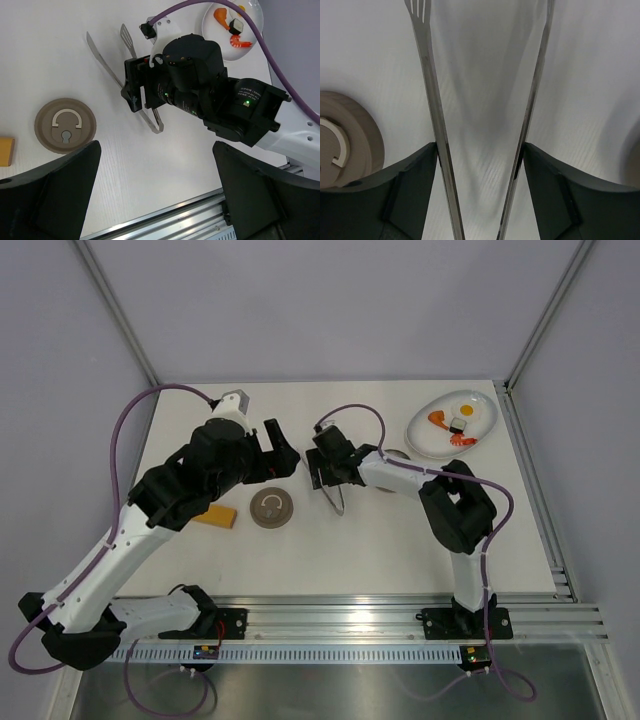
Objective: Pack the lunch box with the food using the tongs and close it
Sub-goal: Place the clamp at the center of the board.
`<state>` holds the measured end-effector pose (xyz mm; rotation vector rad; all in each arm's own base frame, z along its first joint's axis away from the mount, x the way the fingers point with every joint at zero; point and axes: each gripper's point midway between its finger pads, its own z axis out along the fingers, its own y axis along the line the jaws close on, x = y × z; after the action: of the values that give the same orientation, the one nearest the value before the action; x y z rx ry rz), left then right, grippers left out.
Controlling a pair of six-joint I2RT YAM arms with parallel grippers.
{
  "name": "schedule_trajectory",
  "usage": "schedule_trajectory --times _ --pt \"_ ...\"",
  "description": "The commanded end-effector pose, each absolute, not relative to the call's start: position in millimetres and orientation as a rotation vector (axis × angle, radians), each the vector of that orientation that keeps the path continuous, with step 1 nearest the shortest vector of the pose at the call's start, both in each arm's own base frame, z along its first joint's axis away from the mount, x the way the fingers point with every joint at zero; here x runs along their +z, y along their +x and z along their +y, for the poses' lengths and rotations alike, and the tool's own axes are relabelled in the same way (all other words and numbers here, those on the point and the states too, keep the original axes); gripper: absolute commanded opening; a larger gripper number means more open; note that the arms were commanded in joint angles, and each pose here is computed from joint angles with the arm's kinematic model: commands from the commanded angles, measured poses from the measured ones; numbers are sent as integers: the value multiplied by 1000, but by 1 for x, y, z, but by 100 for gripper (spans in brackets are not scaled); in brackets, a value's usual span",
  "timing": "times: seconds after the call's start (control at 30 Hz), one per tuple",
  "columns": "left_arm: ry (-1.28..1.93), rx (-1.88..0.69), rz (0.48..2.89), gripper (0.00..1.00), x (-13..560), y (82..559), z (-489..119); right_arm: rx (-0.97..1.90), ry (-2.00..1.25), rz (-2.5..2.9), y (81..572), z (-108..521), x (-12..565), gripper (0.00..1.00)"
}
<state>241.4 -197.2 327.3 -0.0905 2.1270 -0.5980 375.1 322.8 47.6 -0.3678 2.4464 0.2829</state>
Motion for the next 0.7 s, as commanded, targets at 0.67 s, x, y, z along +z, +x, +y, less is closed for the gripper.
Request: schedule_trajectory --times 0.67 --pt "24 -142 2429 99 215 273 -176 97 -75 2183 349 200 203 89"
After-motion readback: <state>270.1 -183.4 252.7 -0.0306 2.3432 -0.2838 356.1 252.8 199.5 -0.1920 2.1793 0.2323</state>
